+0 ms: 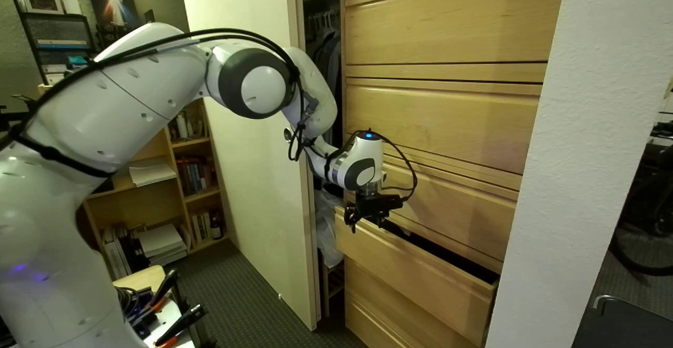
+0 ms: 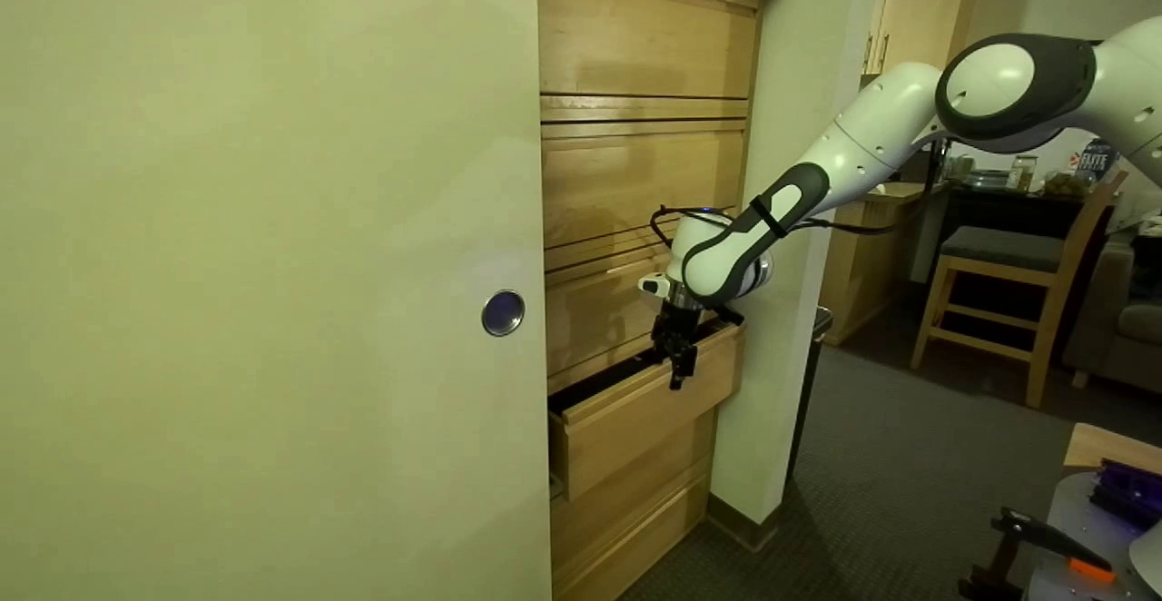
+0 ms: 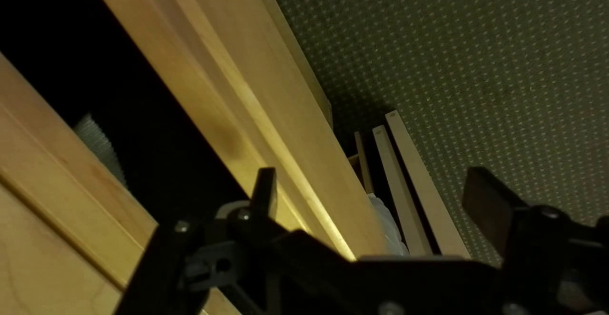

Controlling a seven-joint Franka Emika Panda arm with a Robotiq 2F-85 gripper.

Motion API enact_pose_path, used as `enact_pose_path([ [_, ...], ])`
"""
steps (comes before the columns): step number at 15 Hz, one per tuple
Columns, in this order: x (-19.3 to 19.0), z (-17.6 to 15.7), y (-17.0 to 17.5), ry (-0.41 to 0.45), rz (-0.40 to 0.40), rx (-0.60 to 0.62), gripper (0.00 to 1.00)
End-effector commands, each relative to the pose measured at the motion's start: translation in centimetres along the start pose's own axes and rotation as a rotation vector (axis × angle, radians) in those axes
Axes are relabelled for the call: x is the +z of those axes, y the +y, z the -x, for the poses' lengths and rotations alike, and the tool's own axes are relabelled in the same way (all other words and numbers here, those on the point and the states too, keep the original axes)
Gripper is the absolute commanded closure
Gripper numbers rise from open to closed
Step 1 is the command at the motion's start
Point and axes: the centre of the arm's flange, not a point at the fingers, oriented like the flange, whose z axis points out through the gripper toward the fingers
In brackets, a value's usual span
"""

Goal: Open the fourth drawer

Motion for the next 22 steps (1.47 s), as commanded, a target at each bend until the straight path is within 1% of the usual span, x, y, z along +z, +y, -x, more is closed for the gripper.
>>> enact_pose_path([
  [1,0.0,0.0,0.0,0.0,0.0,0.0,0.0],
  [19,0.0,0.0,0.0,0.0,0.0,0.0,0.0],
  [22,0.94,-0.04,0.24,-0.001,0.003,-0.049,0.0],
])
